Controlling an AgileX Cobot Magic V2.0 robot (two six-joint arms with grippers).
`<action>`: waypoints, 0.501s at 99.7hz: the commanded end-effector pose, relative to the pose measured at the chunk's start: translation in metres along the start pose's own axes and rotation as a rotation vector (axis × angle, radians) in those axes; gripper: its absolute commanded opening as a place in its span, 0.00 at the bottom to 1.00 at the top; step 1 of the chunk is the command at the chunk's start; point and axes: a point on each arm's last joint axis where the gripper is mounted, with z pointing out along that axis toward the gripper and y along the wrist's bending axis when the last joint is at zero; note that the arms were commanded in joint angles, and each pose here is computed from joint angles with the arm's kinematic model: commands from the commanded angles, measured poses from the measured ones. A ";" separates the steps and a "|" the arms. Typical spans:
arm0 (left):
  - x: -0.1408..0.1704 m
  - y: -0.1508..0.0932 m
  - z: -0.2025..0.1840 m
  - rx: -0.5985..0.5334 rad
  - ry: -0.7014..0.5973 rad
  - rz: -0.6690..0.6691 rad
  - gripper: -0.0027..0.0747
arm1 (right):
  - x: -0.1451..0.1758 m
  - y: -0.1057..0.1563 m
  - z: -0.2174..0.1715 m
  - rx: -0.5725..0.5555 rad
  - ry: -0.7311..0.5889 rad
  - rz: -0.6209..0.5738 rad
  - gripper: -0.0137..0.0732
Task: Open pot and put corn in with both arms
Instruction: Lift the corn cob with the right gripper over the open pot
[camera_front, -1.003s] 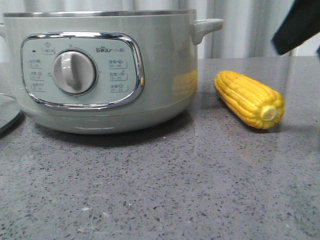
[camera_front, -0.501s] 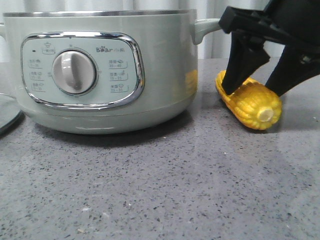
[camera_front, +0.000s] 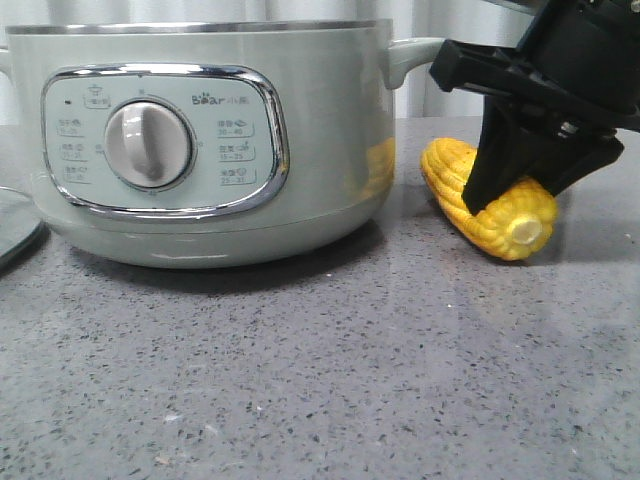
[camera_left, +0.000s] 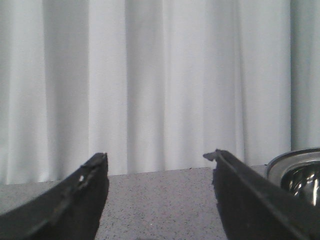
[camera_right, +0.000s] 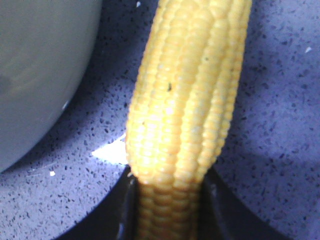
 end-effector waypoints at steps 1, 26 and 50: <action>-0.019 0.000 0.003 0.002 -0.106 -0.009 0.56 | -0.004 -0.001 -0.021 0.012 -0.035 0.000 0.08; -0.020 0.000 0.002 0.002 -0.119 -0.008 0.56 | 0.003 -0.018 -0.081 0.072 -0.174 0.063 0.08; -0.020 0.000 0.002 0.002 -0.119 -0.008 0.56 | 0.001 0.004 -0.144 0.040 -0.373 0.004 0.08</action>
